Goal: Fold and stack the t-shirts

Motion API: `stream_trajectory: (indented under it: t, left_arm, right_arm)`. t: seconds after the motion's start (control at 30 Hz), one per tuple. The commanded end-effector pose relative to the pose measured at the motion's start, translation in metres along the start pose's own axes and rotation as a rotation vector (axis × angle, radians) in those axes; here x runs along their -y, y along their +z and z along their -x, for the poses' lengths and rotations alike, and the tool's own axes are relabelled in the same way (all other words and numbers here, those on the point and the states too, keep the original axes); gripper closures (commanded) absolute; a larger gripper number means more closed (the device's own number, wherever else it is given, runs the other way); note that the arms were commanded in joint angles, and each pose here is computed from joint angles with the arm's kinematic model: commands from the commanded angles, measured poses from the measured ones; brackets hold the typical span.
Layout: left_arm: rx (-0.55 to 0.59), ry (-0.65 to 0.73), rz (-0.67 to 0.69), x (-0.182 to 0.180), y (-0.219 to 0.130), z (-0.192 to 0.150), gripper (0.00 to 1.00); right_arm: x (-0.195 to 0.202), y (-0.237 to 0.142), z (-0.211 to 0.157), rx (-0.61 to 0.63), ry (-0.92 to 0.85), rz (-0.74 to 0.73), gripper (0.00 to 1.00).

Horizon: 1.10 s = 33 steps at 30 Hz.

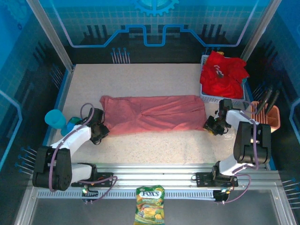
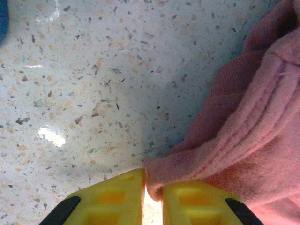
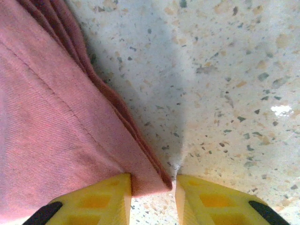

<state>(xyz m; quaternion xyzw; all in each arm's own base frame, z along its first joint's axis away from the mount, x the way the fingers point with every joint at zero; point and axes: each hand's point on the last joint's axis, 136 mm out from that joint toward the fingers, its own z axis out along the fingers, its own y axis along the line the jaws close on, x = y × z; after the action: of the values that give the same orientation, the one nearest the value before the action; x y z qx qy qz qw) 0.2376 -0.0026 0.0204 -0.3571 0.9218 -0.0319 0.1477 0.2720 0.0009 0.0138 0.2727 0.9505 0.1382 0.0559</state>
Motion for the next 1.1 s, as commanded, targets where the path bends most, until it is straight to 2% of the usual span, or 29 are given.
stream_trajectory:
  t: [0.0,0.13,0.2,0.3,0.33,0.47,0.67,0.8,0.9,1.07]
  left_arm:
    - [0.018,0.019,0.043,-0.006,0.003,0.006,0.82]
    - [0.018,0.02,0.063,-0.007,0.006,0.007,0.82]
    - [0.024,0.02,0.065,-0.007,0.006,0.009,0.86]
    - [0.051,0.024,0.082,-0.008,0.001,0.016,1.0]
    - [0.059,0.021,0.09,-0.009,-0.002,0.019,1.0]
    - [0.076,0.055,0.101,-0.001,-0.023,0.034,1.0]
    - [0.152,0.148,0.209,-0.005,-0.054,0.063,1.0]
    - [0.164,0.165,0.287,-0.015,-0.051,0.068,1.0]
    - [0.13,0.185,0.344,-0.021,-0.046,0.067,1.0]
    - [0.139,0.232,0.357,-0.02,-0.043,0.067,1.0]
  right_arm:
    - [-0.025,0.012,0.012,0.008,-0.038,0.125,0.74]
    - [-0.027,0.01,0.013,0.014,-0.042,0.128,0.77]
    - [-0.026,0.008,0.014,0.02,-0.041,0.12,0.8]
    - [-0.024,0.006,0.014,0.022,-0.039,0.109,0.94]
    - [-0.023,0.005,0.015,0.021,-0.035,0.103,0.99]
    - [-0.015,-0.005,0.015,0.015,-0.016,0.076,1.0]
    - [0.001,-0.028,0.022,0.063,0.025,0.054,1.0]
    - [0.009,-0.034,0.021,0.07,0.053,0.038,1.0]
    - [0.019,-0.038,0.022,0.077,0.071,0.021,1.0]
    - [0.019,-0.041,0.022,0.085,0.093,0.057,1.0]
